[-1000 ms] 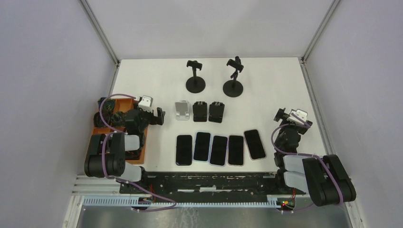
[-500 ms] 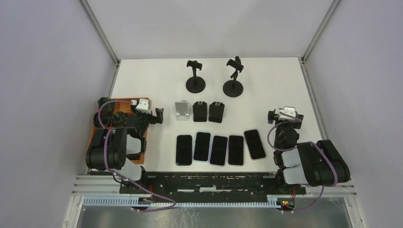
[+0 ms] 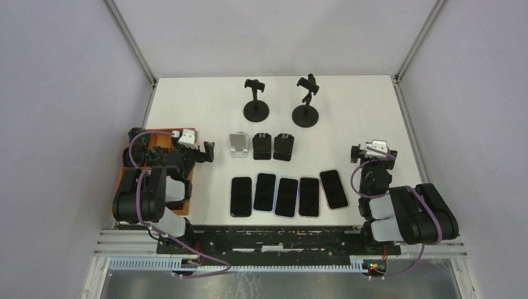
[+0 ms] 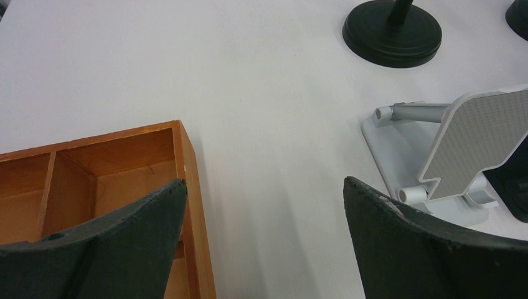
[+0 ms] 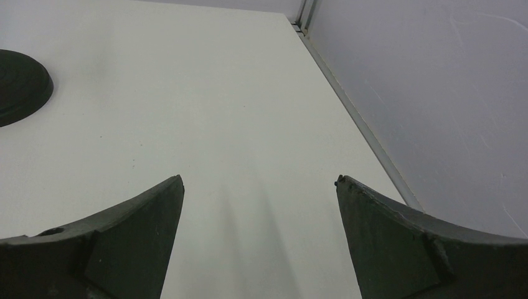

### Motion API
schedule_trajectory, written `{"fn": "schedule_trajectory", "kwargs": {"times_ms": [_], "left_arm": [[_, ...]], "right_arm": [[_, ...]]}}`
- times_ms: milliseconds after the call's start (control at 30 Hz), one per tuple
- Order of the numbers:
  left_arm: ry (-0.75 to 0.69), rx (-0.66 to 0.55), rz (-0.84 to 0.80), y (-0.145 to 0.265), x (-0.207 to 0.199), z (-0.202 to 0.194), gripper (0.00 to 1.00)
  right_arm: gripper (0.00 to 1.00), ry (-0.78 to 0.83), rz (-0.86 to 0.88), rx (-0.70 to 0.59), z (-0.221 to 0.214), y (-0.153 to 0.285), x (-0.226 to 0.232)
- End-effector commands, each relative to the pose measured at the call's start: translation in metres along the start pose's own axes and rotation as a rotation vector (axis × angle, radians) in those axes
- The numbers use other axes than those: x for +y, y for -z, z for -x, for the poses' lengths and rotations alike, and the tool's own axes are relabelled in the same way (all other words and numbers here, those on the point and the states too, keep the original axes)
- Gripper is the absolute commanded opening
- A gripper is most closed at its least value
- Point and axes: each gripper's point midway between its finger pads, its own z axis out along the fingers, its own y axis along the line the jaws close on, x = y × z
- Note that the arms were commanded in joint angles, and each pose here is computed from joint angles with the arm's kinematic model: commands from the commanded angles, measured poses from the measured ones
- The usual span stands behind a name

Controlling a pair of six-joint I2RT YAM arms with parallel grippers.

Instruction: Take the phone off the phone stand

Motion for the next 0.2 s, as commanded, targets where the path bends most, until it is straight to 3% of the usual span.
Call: {"fn": "schedule_trajectory", "kwargs": {"times_ms": [0, 167], "left_arm": [[0.024, -0.022, 0.006, -0.0035, 0.0010, 0.0068, 1.00], [0.023, -0.026, 0.004, -0.0027, 0.0003, 0.0079, 1.00]], "right_arm": [[0.98, 0.013, 0.019, 0.067, -0.0284, 0.0281, -0.0039], [0.98, 0.013, 0.021, 0.069, -0.0290, 0.0285, -0.0037]]}}
